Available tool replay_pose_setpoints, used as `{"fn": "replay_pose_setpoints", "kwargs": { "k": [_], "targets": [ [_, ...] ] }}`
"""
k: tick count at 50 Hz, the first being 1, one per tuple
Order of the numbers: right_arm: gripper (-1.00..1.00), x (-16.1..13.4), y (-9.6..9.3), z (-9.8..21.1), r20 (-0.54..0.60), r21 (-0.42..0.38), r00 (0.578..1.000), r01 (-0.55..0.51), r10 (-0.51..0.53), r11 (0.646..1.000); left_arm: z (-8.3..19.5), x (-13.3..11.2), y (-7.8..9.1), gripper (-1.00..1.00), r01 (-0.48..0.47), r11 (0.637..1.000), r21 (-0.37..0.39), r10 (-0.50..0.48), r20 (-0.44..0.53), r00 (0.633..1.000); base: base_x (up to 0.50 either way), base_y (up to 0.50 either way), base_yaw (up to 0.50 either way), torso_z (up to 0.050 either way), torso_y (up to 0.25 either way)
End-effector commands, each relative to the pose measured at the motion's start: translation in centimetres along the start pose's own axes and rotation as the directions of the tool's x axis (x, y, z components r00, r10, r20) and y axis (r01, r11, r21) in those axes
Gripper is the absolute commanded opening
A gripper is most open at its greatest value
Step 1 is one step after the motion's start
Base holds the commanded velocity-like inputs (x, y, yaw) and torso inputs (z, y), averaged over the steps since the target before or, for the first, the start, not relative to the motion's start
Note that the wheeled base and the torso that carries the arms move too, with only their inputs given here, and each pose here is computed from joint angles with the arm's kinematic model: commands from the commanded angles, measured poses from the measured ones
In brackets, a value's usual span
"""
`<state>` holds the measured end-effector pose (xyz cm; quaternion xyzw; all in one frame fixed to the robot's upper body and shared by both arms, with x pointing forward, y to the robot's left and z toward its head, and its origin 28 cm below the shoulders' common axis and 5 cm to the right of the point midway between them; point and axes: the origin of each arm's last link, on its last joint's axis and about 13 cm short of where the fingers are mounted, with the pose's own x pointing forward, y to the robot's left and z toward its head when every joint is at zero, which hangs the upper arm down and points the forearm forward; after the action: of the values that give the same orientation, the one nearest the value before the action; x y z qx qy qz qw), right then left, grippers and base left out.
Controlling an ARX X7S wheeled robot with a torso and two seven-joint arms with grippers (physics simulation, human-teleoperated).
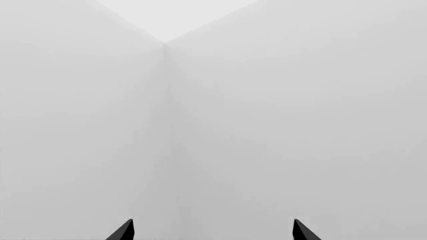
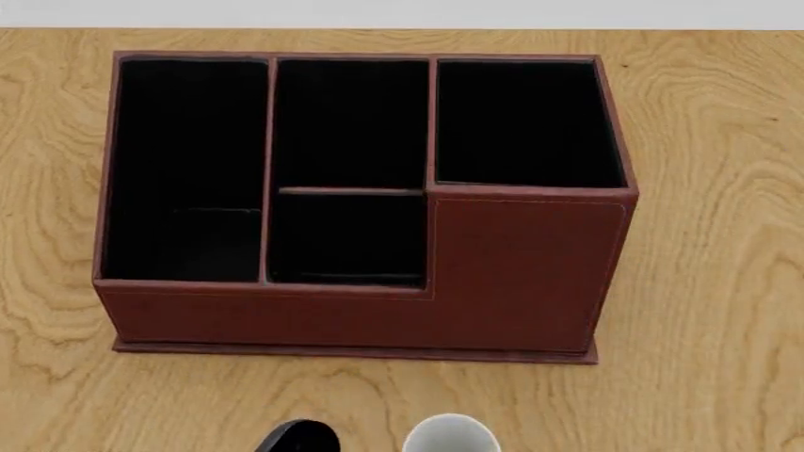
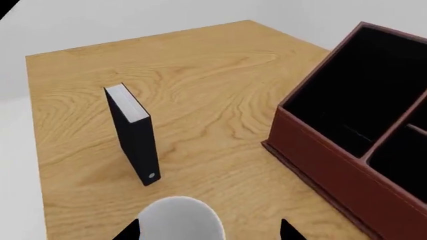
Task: Pick up the white mug and place it to the right of the caddy.
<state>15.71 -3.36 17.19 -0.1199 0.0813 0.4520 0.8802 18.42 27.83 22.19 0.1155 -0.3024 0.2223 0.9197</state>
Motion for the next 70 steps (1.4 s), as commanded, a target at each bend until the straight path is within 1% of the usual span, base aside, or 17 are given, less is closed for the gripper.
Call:
{"fn": "replay_pose_setpoints", "kwargs": {
  "k": [1, 7, 8, 9, 10, 11, 12, 13, 14, 15, 16, 17, 18, 30, 45, 53, 70],
  "targets": [
    [1.0, -0.2, 0.2, 0.4, -0.076, -0.02, 0.997, -0.027, 0.025, 0.999, -0.3, -0.1, 0.1, 1.0, -0.005, 1.0, -0.003, 0.005, -0.004, 1.0, 0.0, 0.0, 0.0, 0.0, 0.0],
    [1.0, -0.4, 0.3, 0.6, -0.106, -0.025, 0.993, -0.047, 0.044, 0.999, -0.4, -0.1, 0.0, 1.0, -0.004, 1.0, -0.004, 0.004, -0.008, 1.0, 0.0, 0.0, 0.0, 0.0, 0.0],
    [1.0, -0.4, 0.4, 0.6, -0.115, -0.016, 0.992, -0.053, 0.051, 0.998, -0.4, -0.1, 0.0, 1.0, -0.004, 1.0, -0.004, 0.004, -0.008, 1.0, 0.0, 0.0, 0.0, 0.0, 0.0],
    [1.0, -0.4, 0.4, 0.6, -0.131, 0.015, 0.989, -0.068, 0.07, 0.998, -0.5, -0.1, 0.0, 1.0, -0.004, 1.0, -0.004, 0.004, -0.007, 1.0, 0.0, 0.0, 0.0, 0.0, 0.0],
    [1.0, -0.4, 0.3, 0.8, -0.136, 0.018, 0.989, -0.058, 0.06, 0.998, -0.5, -0.1, 0.0, 1.0, -0.005, 1.0, -0.004, 0.004, -0.007, 1.0, 0.0, 0.0, 0.0, 0.0, 0.0],
    [1.0, -0.5, 0.5, 0.9, -0.139, 0.007, 0.988, -0.065, 0.065, 0.998, -0.4, -0.1, 0.0, 1.0, -0.006, 1.0, -0.004, 0.006, -0.004, 1.0, 0.0, 0.0, 0.0, 0.0, 0.0],
    [1.0, -0.5, 0.5, 0.8, -0.184, -0.027, 0.983, -0.036, 0.031, 0.999, -0.5, -0.1, 0.0, 1.0, -0.007, 1.0, -0.003, 0.007, -0.005, 1.0, 0.0, 0.0, 0.0, 0.0, 0.0],
    [1.0, -0.6, 0.7, 1.0, -0.166, -0.002, 0.984, -0.063, 0.062, 0.998, -0.5, -0.1, 0.1, 1.0, -0.009, 1.0, -0.003, 0.009, -0.006, 1.0, 0.0, 0.0, 0.0, 0.0, 0.0],
    [1.0, -0.7, 0.7, 1.1, -0.192, 0.022, 0.98, -0.054, 0.058, 0.998, -0.5, -0.1, 0.1, 1.0, -0.01, 1.0, -0.003, 0.01, -0.006, 1.0, 0.0, 0.0, 0.0, 0.0, 0.0],
    [1.0, -0.7, 0.7, 1.3, -0.204, 0.05, 0.975, -0.077, 0.085, 0.996, -0.5, -0.2, 0.1, 1.0, -0.01, 1.0, -0.004, 0.01, -0.006, 1.0, 0.0, 0.0, 0.0, 0.0, 0.0],
    [1.0, -0.8, 0.8, 1.3, -0.195, 0.031, 0.978, -0.07, 0.075, 0.997, -0.5, -0.2, 0.1, 1.0, -0.011, 1.0, -0.004, 0.011, -0.007, 1.0, 0.0, 0.0, 0.0, 0.0, 0.0],
    [1.0, -0.7, 0.7, 1.2, -0.229, 0.042, 0.97, -0.072, 0.08, 0.996, -0.5, -0.2, 0.1, 1.0, -0.011, 1.0, -0.004, 0.011, -0.007, 1.0, 0.0, 0.0, 0.0, 0.0, 0.0],
    [1.0, -0.8, 0.8, 1.3, -0.215, 0.045, 0.973, -0.08, 0.088, 0.996, -0.5, -0.2, 0.1, 1.0, -0.011, 1.0, -0.004, 0.011, -0.007, 1.0, 0.0, 0.0, 0.0, 0.0, 0.0],
    [1.0, -0.9, 0.9, 1.5, -0.256, 0.068, 0.96, -0.095, 0.109, 0.993, -0.3, -0.1, 0.3, 1.0, -0.019, 1.0, -0.004, 0.019, -0.006, 1.0, 0.0, 0.0, 0.0, 0.0, 0.0],
    [1.0, -0.6, 0.5, 1.0, -0.335, 0.119, 0.938, -0.057, 0.094, 0.991, -0.8, -0.2, 0.1, 1.0, -0.015, 1.0, -0.003, 0.015, -0.012, 1.0, 0.0, 0.0, 0.0, 0.0, 0.0],
    [1.0, -0.6, 0.5, 1.0, -0.339, 0.122, 0.936, -0.058, 0.097, 0.991, -0.8, -0.2, 0.1, 1.0, -0.015, 1.0, -0.003, 0.015, -0.012, 1.0, 0.0, 0.0, 0.0, 0.0, 0.0],
    [1.0, 0.5, -0.2, 0.4, -0.388, 0.17, 0.916, -0.041, 0.105, 0.985, -1.4, -0.3, 0.3, 1.0, -0.018, 1.0, 0.002, 0.018, -0.02, 1.0, 0.0, 0.0, 0.0, 0.0, 0.0]
  ]
}}
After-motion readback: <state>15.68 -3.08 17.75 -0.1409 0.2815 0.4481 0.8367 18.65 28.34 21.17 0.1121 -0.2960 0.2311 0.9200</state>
